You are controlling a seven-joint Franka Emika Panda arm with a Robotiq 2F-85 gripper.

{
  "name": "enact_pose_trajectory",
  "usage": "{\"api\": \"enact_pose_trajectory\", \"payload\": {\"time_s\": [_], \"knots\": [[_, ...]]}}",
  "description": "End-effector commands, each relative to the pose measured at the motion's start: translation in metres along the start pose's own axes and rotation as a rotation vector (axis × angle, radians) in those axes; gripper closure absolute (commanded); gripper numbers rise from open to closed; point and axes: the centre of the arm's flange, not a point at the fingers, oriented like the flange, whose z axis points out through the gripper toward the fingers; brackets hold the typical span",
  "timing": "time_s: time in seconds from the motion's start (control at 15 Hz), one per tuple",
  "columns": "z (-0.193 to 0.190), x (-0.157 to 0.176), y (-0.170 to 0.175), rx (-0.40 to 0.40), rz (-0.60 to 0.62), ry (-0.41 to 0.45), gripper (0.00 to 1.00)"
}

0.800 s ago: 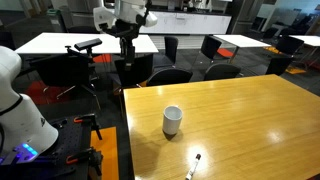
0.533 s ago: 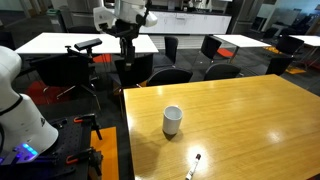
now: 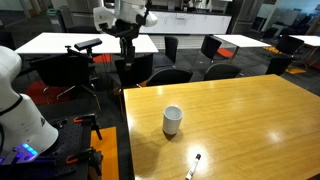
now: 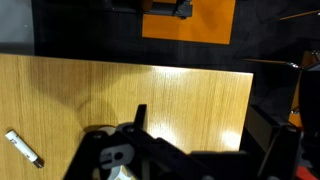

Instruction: Put the black marker in the grey mug

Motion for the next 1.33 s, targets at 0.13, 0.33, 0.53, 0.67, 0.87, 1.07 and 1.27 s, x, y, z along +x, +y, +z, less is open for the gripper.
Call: {"api": "enact_pose_trajectory", "payload": {"time_s": [0.13,0.33,0.53,0.67,0.87,1.07,1.27], "knots": [[0.0,0.0,0.0,0.0,0.0,0.0,0.0],[0.0,0.0,0.0,0.0,0.0,0.0,0.0],[0.003,0.001,0.005,-0.017,-0.019,0.005,0.0],[0.005,0.003,0.01,-0.028,-0.031,0.008,0.0],[0.008,0.006,0.021,-0.056,-0.073,0.006,0.0],[0.009,0.011,0.037,-0.098,-0.141,0.017,0.0],[0.007,0.017,0.06,-0.141,-0.173,0.042,0.0]]}}
